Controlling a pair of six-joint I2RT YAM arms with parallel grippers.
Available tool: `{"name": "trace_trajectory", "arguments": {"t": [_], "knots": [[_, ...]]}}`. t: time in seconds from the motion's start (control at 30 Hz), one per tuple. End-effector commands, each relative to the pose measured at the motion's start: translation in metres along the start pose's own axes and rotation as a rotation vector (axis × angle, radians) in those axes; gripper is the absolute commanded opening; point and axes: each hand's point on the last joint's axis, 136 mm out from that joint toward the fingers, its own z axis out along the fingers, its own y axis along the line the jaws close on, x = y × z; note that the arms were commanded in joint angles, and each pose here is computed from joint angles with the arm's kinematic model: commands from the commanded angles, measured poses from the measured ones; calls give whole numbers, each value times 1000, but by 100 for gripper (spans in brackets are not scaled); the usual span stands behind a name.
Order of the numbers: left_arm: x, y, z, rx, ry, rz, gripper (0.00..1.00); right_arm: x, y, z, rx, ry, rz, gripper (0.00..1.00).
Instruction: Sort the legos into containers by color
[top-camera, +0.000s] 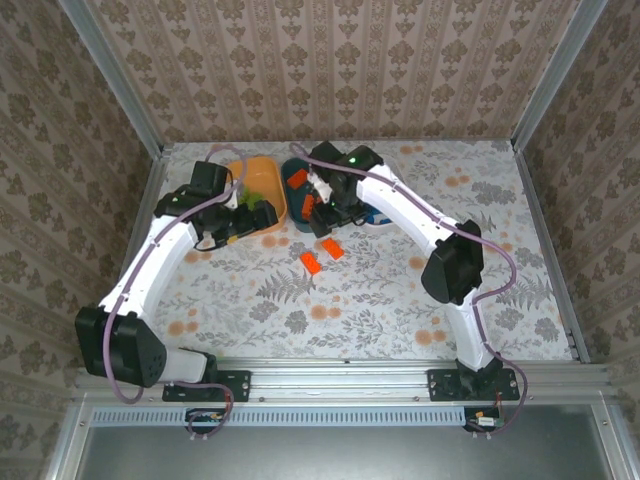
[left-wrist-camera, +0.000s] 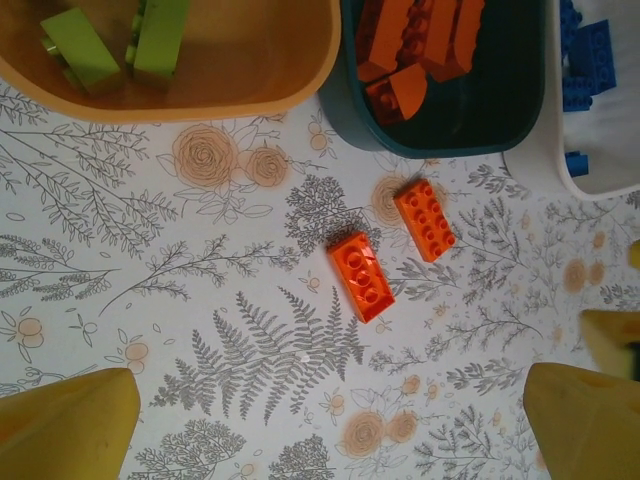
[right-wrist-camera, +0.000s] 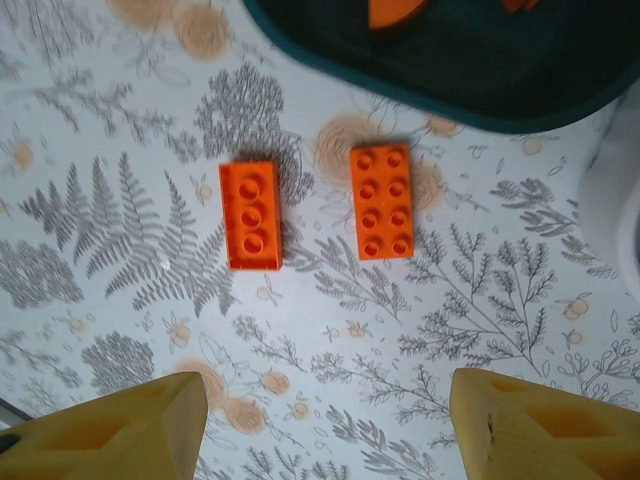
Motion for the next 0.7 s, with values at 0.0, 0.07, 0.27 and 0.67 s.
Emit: {"name": "trace_trajectory", "arguments": {"t": [0.0, 0.07, 0.27, 0.67], "knots": [[9, -1, -10, 2, -6, -6, 100, 12, -9, 8, 79, 47, -61, 67], [11, 0, -13, -1, -8, -5, 100, 13, -8, 17, 92, 58, -72, 67], [20, 5, -20, -15, -11, -5, 100, 10, -11, 37, 110, 59, -83, 69], [25, 14, -28, -25, -19, -18, 100, 14, -21, 80, 163, 143, -105, 70]]}}
